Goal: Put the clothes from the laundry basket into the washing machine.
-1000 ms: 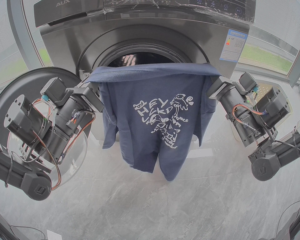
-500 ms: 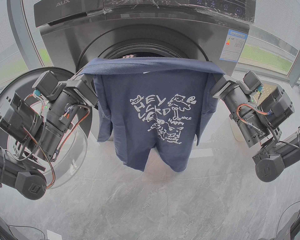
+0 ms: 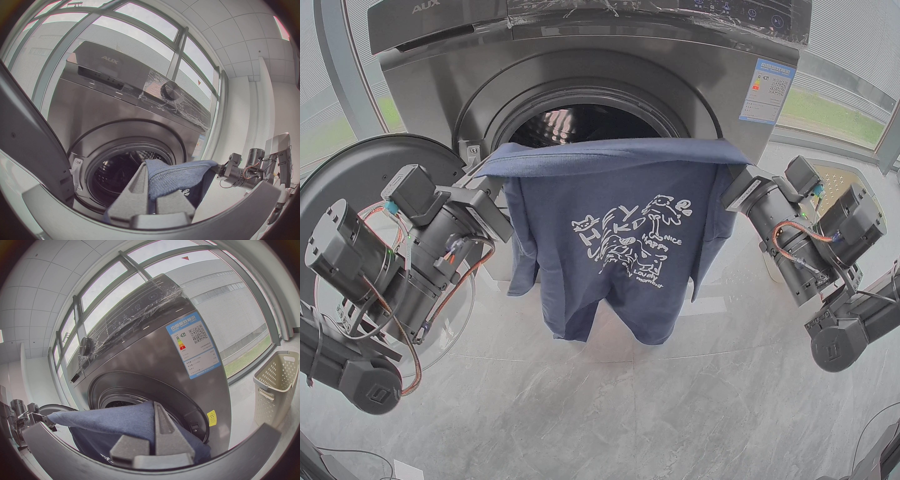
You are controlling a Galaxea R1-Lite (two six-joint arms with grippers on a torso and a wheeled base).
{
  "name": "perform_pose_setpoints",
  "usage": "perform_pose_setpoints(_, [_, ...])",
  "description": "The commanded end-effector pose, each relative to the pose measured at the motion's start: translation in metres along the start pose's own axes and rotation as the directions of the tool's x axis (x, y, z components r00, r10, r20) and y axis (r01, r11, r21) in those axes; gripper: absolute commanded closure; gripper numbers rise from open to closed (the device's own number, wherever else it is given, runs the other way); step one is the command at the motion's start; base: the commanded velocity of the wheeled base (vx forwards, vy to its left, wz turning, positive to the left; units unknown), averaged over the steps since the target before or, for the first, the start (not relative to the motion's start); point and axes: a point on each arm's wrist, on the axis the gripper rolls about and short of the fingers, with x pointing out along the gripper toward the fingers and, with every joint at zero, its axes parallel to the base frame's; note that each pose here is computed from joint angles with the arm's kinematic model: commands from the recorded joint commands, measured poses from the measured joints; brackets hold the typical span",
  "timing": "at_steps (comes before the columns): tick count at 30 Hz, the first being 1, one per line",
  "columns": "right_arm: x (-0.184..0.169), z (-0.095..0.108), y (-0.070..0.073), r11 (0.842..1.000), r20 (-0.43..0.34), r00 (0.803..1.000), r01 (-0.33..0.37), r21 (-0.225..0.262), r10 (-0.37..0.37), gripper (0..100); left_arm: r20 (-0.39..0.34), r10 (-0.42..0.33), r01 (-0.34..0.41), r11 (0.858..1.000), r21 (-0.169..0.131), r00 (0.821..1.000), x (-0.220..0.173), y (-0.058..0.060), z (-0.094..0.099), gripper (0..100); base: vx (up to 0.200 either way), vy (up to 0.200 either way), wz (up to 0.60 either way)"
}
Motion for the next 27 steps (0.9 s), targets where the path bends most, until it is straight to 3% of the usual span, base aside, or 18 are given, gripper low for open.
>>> perform_pose_setpoints(1, [-0.013,-0.018,0.006,0.999,-0.086,0.996,-0.034,0.002,0.034,100,-0.034,-0.078,0.077,0.996,-0.042,0.996,0.001,-0.024,-0.011,100,0.0,0.0,0.0])
perform_pose_setpoints(4, [-0.011,-0.041,0.005,0.997,-0.152,0.986,-0.073,-0.003,0.072,100,-0.049,-0.094,0.092,0.995,-0.048,0.994,0.013,-0.03,-0.025,100,0.0,0.0,0.0])
perform_pose_setpoints(6, [-0.015,-0.061,0.009,0.995,-0.211,0.973,-0.1,-0.007,0.097,100,-0.035,-0.118,0.116,0.991,-0.065,0.992,0.02,-0.041,-0.028,100,0.0,0.0,0.0])
perform_pose_setpoints(7, [-0.017,-0.068,0.013,0.994,-0.231,0.967,-0.112,-0.001,0.109,0,-0.029,-0.125,0.123,0.99,-0.07,0.992,0.023,-0.045,-0.029,100,0.0,0.0,0.0])
perform_pose_setpoints(11, [-0.028,-0.104,0.018,0.991,-0.336,0.934,-0.131,0.0,0.124,0,-0.012,-0.126,0.125,0.989,-0.075,0.992,0.031,-0.048,-0.031,100,0.0,0.0,0.0])
perform_pose_setpoints(12, [-0.04,-0.122,0.02,0.99,-0.407,0.904,-0.144,-0.003,0.13,0,-0.001,-0.124,0.123,0.99,-0.074,0.992,0.034,-0.048,-0.029,100,0.0,0.0,0.0])
perform_pose_setpoints(14, [-0.047,-0.134,0.017,0.99,-0.451,0.884,-0.141,-0.011,0.121,0,0.013,-0.12,0.12,0.99,-0.072,0.993,0.037,-0.047,-0.026,100,0.0,0.0,0.0])
perform_pose_setpoints(15, [-0.056,-0.15,0.014,0.99,-0.504,0.857,-0.139,-0.022,0.109,0,0.02,-0.117,0.118,0.99,-0.071,0.993,0.04,-0.047,-0.023,100,0.0,0.0,0.0])
perform_pose_setpoints(18, [-0.065,-0.166,0.011,0.99,-0.552,0.828,-0.14,-0.032,0.1,0,0.044,-0.111,0.114,0.991,-0.067,0.993,0.046,-0.045,-0.015,100,0.0,0.0,0.0])
perform_pose_setpoints(23, [-0.063,-0.169,0.008,0.986,-0.557,0.821,-0.165,-0.021,0.126,0,0.104,-0.103,0.11,0.992,-0.063,0.989,0.05,-0.042,0.008,100,0.0,0.0,0.0])
perform_pose_setpoints(27, [-0.038,-0.176,0.006,0.987,-0.493,0.861,-0.156,-0.02,0.126,0,0.109,-0.118,0.126,0.99,-0.07,0.987,0.047,-0.045,0.02,100,0.0,0.0,0.0])
